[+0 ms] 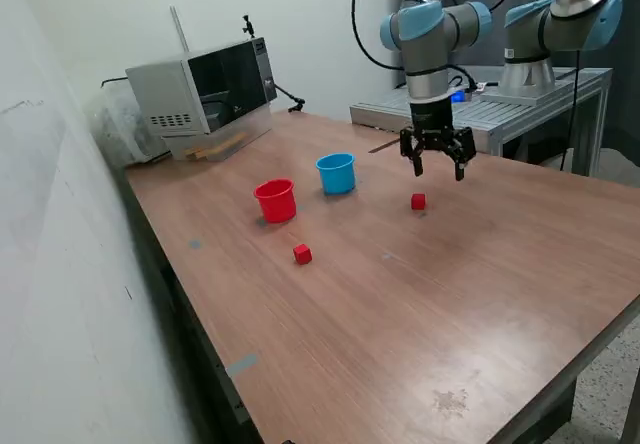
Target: Place red objects in the red bin, and blue objects in the blue bin.
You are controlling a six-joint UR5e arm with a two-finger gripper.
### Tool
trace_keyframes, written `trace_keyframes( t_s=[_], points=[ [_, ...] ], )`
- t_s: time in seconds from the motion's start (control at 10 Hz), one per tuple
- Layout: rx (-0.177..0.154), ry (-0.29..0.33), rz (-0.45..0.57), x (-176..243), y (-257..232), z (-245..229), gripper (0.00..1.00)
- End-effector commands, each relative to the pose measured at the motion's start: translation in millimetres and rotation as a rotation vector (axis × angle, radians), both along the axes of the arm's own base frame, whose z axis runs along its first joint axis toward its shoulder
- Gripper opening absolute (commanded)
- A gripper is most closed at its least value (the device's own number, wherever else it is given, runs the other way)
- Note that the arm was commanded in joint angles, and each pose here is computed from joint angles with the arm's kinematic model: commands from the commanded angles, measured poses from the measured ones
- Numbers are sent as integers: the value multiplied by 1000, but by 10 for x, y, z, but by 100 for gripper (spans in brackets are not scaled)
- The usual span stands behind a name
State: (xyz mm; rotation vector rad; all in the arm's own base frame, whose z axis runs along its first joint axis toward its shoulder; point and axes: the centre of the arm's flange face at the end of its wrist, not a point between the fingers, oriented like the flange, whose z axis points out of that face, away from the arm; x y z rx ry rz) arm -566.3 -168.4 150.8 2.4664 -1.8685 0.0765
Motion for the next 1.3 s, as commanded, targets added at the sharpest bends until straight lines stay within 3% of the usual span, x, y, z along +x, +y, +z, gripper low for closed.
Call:
trace_keyframes(
  t_s=[0.0,0.3,1.2],
  points=[
    [-28,-24,157,-54,21,-218,100],
    [-37,-41,270,-156,294,-410,100],
    [-40,-26,289,-234,356,-355,100]
  ],
)
